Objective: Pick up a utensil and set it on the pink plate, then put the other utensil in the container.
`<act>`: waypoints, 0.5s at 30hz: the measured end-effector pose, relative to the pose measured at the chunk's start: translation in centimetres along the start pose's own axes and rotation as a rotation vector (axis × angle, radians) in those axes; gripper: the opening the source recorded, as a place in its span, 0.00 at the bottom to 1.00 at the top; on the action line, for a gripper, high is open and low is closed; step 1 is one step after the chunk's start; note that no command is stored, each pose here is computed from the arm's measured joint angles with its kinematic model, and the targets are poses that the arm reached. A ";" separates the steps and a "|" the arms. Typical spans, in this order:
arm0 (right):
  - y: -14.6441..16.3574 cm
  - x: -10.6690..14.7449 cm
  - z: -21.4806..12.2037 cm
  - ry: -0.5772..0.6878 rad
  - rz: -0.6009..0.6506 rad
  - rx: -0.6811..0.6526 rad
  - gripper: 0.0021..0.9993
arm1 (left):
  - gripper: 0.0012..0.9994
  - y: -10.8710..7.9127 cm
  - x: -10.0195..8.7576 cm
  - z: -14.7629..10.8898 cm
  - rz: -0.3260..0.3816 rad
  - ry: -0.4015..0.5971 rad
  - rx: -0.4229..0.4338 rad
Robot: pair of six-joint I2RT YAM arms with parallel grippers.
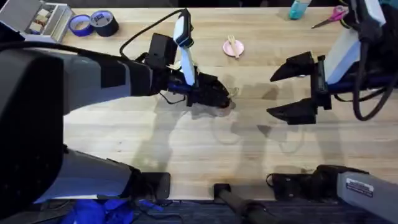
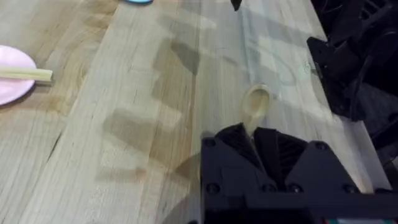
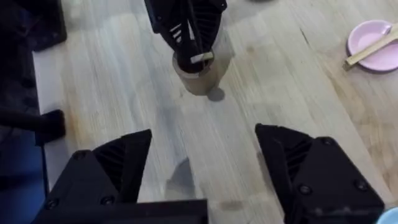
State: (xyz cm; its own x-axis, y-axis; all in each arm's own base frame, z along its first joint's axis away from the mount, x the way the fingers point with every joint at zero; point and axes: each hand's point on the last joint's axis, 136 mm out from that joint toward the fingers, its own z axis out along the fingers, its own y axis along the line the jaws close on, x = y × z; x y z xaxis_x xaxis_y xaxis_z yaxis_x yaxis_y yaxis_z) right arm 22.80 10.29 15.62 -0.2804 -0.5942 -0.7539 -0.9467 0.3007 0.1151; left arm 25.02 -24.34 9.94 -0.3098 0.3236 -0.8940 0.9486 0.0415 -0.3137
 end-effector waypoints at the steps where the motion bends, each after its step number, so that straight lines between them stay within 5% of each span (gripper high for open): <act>1: 0.0 0.0 0.0 0.000 0.000 0.000 1.00 | 0.04 0.0 0.0 0.0 0.000 0.001 -0.001; 15: 0.0 0.0 0.0 0.000 -0.001 0.000 1.00 | 0.09 0.2 0.2 0.0 0.002 0.009 -0.013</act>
State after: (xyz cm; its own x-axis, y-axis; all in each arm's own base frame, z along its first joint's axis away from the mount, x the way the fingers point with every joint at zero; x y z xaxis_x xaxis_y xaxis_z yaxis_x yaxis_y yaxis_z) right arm 22.81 10.29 15.62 -0.2798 -0.5943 -0.7540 -0.9469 0.3005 0.1145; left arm 25.18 -24.28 9.73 -0.3074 0.3319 -0.8918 0.9500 0.0527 -0.3079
